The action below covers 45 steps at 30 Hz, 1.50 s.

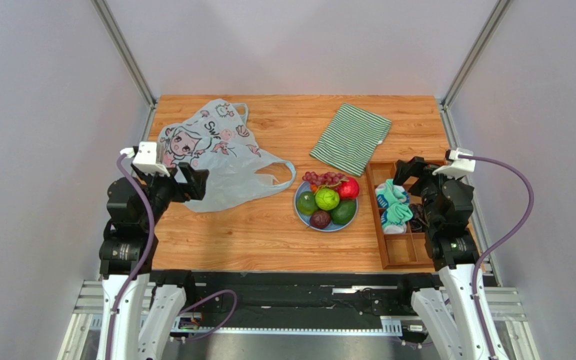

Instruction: Place the fruits into the plastic bag

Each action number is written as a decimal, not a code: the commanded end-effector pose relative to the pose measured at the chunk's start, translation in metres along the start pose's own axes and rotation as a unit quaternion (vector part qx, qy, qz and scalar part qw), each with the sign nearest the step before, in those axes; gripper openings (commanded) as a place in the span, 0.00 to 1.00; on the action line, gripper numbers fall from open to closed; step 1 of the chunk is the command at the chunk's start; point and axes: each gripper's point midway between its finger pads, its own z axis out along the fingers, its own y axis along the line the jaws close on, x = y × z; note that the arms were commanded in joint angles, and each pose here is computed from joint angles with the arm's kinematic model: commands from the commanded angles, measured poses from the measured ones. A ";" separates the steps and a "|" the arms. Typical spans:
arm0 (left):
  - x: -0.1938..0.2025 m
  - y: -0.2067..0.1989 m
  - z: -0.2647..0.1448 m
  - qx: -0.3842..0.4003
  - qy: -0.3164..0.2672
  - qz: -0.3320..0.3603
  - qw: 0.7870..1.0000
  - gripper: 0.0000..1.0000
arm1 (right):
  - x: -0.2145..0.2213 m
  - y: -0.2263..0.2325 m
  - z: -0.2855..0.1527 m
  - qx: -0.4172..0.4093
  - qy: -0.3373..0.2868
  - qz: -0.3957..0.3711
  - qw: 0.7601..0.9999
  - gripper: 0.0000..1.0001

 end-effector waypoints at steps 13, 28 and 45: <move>-0.003 0.010 0.012 -0.024 -0.007 -0.021 0.999 0.99 | -0.013 0.006 0.001 -0.012 -0.019 0.000 1.000 0.91; -0.009 0.027 0.094 -0.128 0.144 0.107 0.975 0.99 | -0.010 0.010 0.004 -0.022 -0.007 0.001 1.000 0.91; 0.052 0.116 0.187 -0.217 0.284 0.047 0.933 0.99 | -0.007 0.026 0.006 -0.064 0.006 0.004 0.998 0.91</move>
